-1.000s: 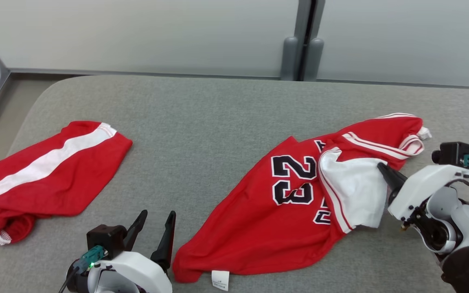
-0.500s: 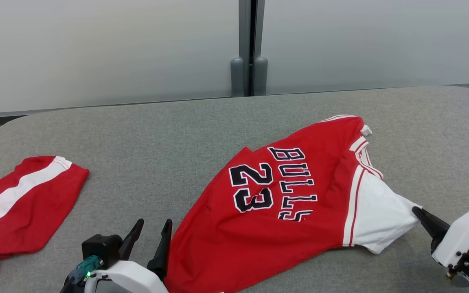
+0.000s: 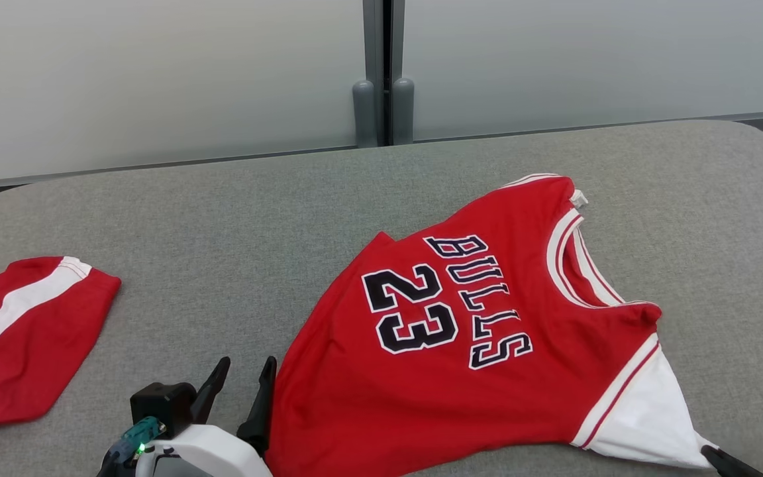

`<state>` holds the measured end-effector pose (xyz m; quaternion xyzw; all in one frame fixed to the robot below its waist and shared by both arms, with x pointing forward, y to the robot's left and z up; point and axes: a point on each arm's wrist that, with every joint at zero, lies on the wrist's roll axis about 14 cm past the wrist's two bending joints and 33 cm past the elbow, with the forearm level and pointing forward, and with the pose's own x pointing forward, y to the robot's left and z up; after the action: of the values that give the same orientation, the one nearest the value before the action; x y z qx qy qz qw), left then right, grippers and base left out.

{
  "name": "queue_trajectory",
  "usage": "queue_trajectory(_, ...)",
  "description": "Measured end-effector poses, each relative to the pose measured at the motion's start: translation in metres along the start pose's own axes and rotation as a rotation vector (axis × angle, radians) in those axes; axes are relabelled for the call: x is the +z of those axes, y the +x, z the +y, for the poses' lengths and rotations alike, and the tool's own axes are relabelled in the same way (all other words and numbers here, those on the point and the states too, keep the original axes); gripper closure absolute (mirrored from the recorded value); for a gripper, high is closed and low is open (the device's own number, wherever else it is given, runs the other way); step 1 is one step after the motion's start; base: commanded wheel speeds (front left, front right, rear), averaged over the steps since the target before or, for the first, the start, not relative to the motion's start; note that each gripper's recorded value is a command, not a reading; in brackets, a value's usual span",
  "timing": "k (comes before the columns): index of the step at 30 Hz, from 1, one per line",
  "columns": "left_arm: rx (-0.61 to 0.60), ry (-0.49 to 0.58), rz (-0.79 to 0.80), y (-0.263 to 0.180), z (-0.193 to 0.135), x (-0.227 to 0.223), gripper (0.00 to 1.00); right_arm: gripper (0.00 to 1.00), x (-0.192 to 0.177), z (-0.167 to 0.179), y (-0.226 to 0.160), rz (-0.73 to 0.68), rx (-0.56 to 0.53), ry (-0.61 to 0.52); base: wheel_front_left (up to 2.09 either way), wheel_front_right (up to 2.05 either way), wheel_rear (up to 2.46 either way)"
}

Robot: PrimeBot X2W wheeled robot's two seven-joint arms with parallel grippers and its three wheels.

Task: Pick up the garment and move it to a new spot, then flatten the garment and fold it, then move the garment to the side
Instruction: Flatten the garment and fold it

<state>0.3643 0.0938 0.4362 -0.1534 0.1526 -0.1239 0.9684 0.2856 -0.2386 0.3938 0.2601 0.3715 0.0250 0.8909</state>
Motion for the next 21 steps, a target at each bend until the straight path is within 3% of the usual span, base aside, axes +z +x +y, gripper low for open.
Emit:
queue_trajectory(1,0.0,0.001,0.002,0.0,0.0,-0.001,0.0,0.15,-0.002,0.0,-0.001,0.002,-0.01,0.004,0.0,0.0,0.0)
queue_trajectory(2,-0.001,0.002,0.003,0.001,0.0,-0.001,0.0,0.0,-0.004,0.0,-0.002,0.003,-0.017,0.004,0.0,0.0,0.0)
queue_trajectory(6,-0.005,0.006,0.004,0.002,0.0,0.0,0.0,0.0,0.009,0.019,-0.004,-0.054,0.006,-0.005,0.0,0.0,0.0)
queue_trajectory(16,0.018,0.017,-0.03,-0.003,0.009,0.01,0.0,0.0,0.096,0.075,-0.025,-0.413,0.12,-0.113,0.0,0.0,0.0)
queue_trajectory(21,0.032,0.025,-0.089,-0.007,0.013,0.026,0.0,0.0,0.119,0.096,-0.026,-0.562,0.155,-0.166,0.0,0.0,0.0)
